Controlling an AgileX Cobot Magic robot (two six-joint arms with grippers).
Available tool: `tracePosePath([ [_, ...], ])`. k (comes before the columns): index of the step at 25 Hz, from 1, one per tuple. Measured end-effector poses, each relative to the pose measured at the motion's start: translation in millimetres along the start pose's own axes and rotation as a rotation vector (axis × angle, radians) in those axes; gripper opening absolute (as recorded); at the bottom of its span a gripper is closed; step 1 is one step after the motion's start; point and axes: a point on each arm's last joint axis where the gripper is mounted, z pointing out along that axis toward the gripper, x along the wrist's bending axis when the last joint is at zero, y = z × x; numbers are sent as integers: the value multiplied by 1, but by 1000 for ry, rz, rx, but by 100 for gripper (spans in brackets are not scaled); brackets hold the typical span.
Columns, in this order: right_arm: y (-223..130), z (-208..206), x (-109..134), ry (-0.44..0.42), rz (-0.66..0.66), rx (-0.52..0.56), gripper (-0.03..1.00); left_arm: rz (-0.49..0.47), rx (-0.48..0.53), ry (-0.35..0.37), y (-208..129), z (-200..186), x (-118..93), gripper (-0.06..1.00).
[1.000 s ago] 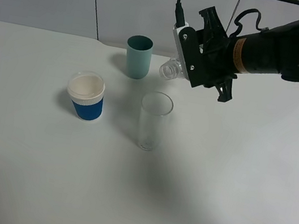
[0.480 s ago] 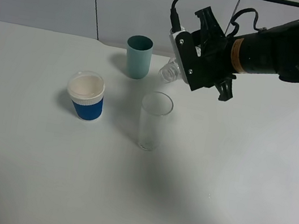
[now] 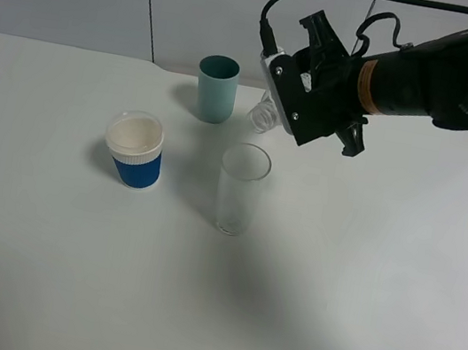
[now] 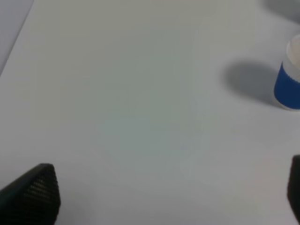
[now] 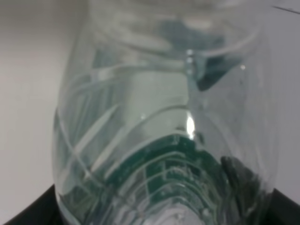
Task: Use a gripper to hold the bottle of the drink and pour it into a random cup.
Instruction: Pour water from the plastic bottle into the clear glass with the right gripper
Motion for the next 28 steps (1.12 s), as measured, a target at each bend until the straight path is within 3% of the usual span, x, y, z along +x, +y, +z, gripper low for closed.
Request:
tracePosePath([
  [28, 3, 0, -1, 1, -107, 40, 55, 0, 0, 0, 0, 0, 0, 98],
])
